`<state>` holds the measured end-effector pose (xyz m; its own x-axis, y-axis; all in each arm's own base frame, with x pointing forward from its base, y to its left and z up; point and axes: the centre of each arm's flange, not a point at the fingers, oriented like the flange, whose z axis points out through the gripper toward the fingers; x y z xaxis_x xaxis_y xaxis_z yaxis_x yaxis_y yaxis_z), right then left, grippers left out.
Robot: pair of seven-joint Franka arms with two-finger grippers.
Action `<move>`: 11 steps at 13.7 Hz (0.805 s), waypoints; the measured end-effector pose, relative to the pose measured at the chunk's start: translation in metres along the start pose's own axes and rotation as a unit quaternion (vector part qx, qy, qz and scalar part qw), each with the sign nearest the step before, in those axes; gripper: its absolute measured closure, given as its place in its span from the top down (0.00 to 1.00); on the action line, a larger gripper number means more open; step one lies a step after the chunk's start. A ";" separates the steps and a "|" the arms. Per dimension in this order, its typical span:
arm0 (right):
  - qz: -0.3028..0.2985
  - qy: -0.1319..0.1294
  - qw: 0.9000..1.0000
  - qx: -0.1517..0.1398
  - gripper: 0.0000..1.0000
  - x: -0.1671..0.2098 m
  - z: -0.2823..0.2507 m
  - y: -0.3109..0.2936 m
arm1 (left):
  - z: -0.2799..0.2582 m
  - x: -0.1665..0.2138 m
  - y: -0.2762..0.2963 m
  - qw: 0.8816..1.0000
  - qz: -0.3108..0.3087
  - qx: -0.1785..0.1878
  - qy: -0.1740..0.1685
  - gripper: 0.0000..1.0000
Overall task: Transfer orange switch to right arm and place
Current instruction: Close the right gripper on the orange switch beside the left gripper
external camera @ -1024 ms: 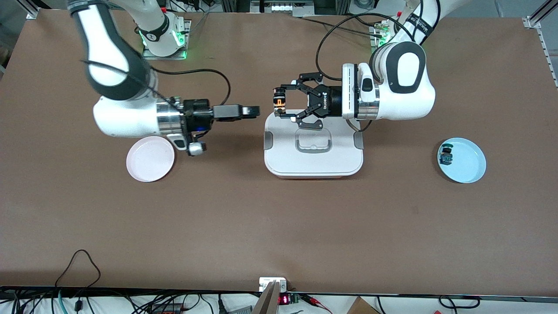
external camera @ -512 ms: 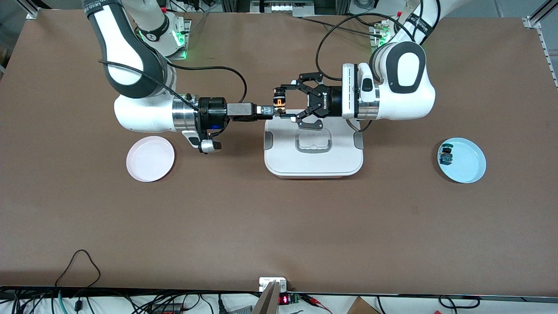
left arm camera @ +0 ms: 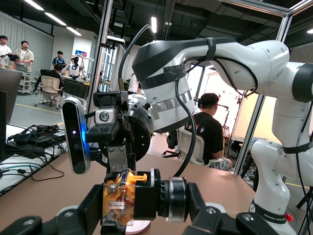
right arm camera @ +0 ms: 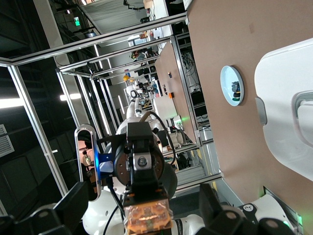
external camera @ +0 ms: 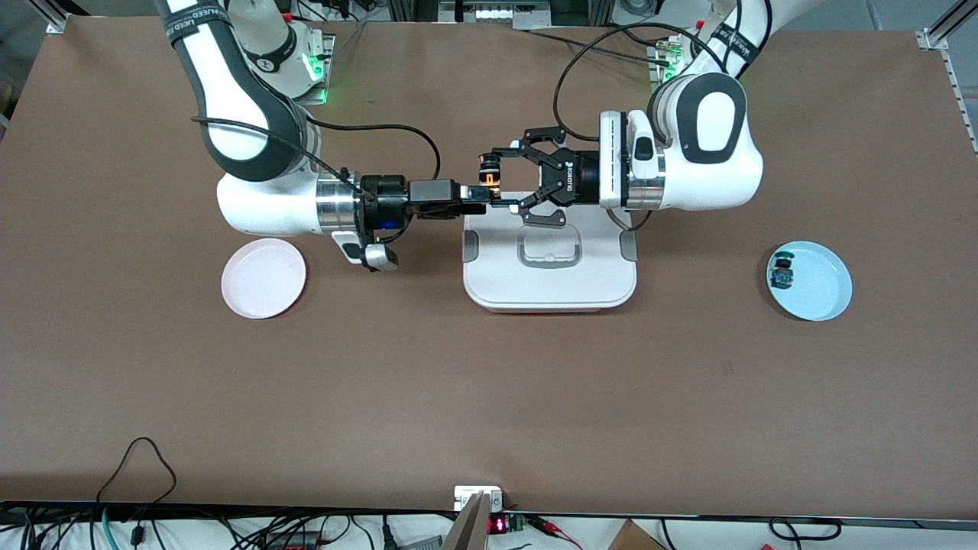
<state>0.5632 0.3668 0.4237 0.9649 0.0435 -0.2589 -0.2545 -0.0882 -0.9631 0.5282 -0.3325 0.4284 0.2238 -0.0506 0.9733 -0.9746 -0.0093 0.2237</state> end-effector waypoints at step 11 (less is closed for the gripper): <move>-0.049 -0.007 0.999 -0.001 0.41 -0.005 0.008 0.000 | 0.000 0.000 0.000 1.000 0.001 0.000 0.001 0.73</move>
<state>0.5579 0.3748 0.4240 0.9844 0.0654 -0.1637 -0.1580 -0.0843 -0.9838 0.5284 -0.3325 0.4288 0.2222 -0.0495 0.9737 -0.9750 -0.0095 0.2221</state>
